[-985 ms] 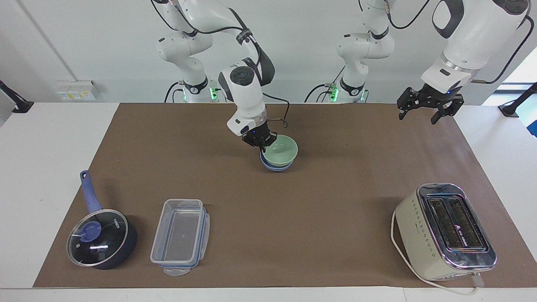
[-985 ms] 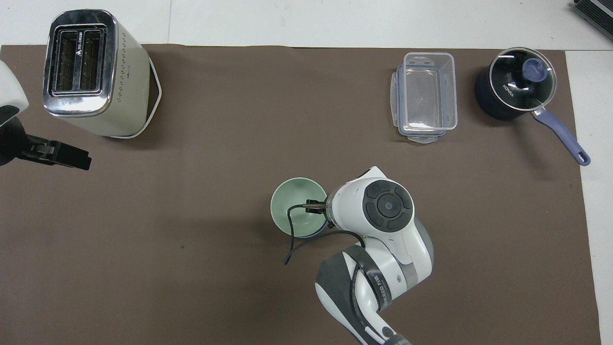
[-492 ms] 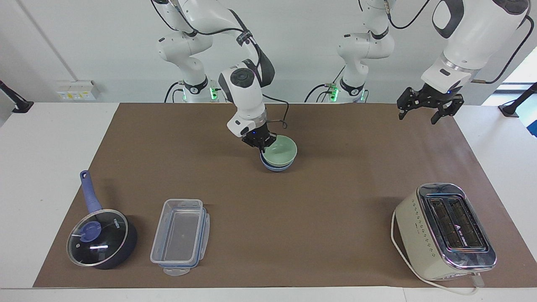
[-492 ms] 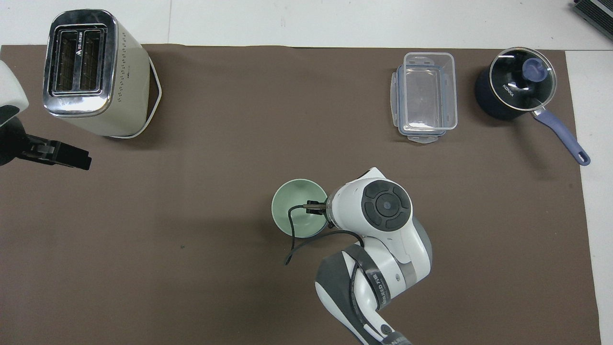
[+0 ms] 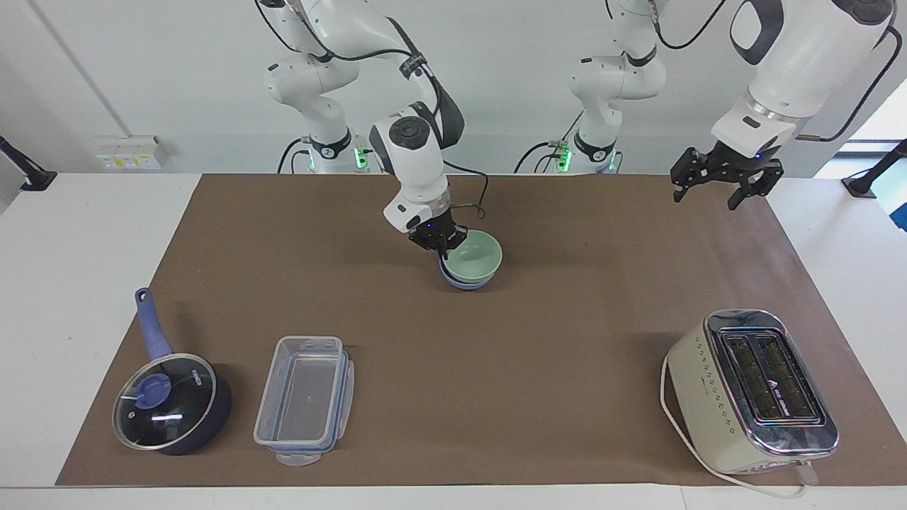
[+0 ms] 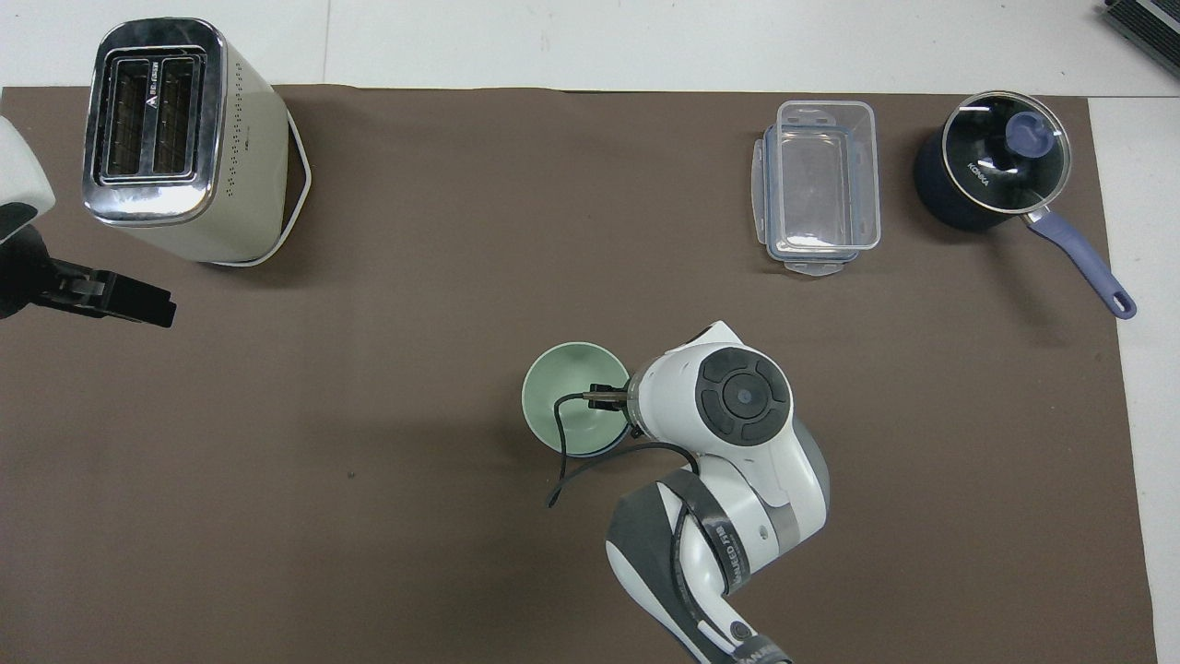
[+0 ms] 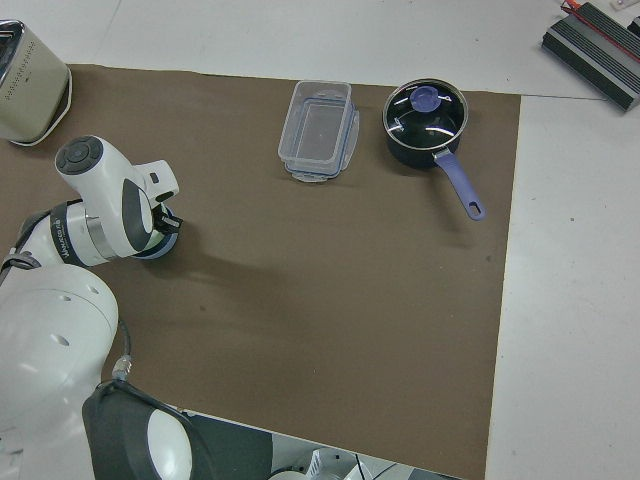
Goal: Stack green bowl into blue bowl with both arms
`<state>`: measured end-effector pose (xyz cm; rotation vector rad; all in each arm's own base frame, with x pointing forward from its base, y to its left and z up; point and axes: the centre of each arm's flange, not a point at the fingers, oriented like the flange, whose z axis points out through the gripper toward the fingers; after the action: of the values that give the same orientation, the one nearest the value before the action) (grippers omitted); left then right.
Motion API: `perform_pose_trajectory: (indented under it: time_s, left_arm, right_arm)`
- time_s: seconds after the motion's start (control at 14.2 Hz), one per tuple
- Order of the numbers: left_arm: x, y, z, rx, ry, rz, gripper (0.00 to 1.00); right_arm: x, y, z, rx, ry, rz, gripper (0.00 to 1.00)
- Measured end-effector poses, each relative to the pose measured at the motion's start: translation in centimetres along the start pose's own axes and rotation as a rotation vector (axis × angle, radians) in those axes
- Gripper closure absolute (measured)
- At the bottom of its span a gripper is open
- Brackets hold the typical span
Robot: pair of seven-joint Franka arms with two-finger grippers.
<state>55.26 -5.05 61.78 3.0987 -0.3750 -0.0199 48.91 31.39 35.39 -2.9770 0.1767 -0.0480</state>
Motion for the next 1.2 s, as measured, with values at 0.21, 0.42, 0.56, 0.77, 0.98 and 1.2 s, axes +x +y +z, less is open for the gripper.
perform_pose_trajectory:
  time_s: [0.21, 0.42, 0.56, 0.77, 0.98, 1.2]
  left_arm:
    - [0.0, 0.0, 0.0, 0.000, 0.000, 0.000, 0.00]
    - [0.0, 0.0, 0.0, 0.000, 0.000, 0.000, 0.00]
    - [0.0, 0.0, 0.0, 0.000, 0.000, 0.000, 0.00]
    - [0.0, 0.0, 0.0, 0.000, 0.000, 0.000, 0.00]
    - [0.0, 0.0, 0.0, 0.000, 0.000, 0.000, 0.00]
    - [0.0, 0.0, 0.0, 0.000, 0.000, 0.000, 0.00]
  right_arm:
    - [0.1, 0.0, 0.5, -0.003, -0.001, 0.000, 0.96]
    - [0.1, 0.0, 0.5, -0.007, 0.001, -0.005, 0.96]
    - [0.1, 0.0, 0.5, -0.009, 0.002, -0.007, 0.96]
    - [0.0, 0.1, 0.6, -0.016, -0.003, -0.010, 0.78]
    - [0.3, 0.4, -0.1, -0.016, 0.004, -0.011, 0.46]
    - [2.2, 2.4, -3.8, -0.004, 0.029, 0.004, 0.15]
